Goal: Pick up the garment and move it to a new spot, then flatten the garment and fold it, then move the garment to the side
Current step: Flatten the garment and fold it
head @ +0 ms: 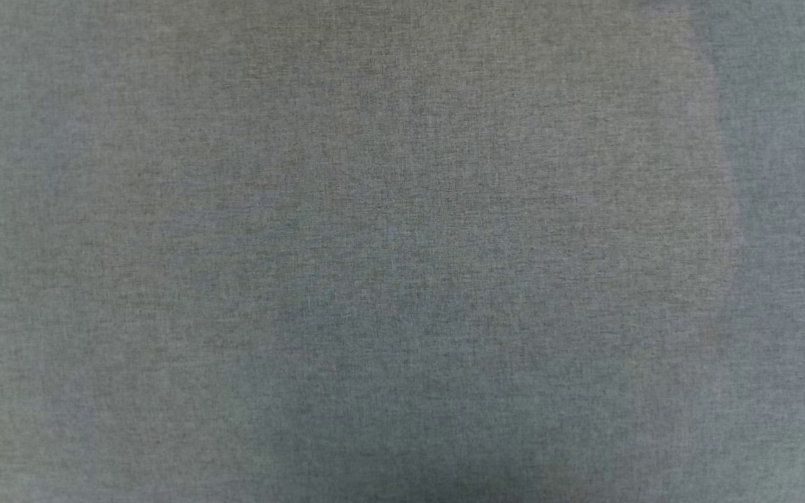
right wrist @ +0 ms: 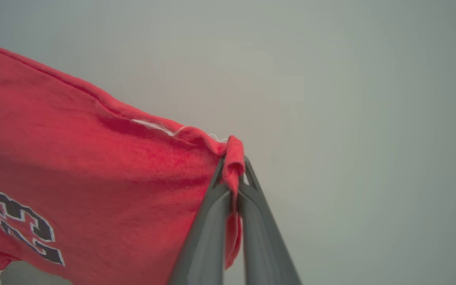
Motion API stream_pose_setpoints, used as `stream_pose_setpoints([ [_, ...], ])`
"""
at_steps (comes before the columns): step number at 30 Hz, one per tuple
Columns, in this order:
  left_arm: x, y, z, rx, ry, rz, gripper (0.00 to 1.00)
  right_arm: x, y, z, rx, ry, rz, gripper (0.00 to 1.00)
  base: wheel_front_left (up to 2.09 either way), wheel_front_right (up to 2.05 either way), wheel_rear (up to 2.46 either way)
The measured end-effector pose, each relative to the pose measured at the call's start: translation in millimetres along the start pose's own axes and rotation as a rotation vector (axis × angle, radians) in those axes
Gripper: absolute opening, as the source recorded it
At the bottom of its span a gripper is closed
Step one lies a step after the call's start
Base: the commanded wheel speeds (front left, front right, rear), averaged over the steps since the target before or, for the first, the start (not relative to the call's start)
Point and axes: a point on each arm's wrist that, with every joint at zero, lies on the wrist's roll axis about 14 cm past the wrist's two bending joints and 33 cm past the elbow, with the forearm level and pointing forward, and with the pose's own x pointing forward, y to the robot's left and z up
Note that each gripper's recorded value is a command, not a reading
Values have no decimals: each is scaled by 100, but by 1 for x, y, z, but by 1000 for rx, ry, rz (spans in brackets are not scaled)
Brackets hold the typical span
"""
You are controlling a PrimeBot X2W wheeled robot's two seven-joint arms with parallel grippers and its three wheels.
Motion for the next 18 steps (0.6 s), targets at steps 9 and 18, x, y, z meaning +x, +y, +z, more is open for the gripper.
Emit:
stream_pose_setpoints([
  [9,-42,-15,-47,-63,120,-31,0,-18,38,-53,69,87,83,0,0,0,0],
  [18,-130,-24,-74,-152,257,8,0,-76,79,-97,173,204,168,0,0,0,0],
])
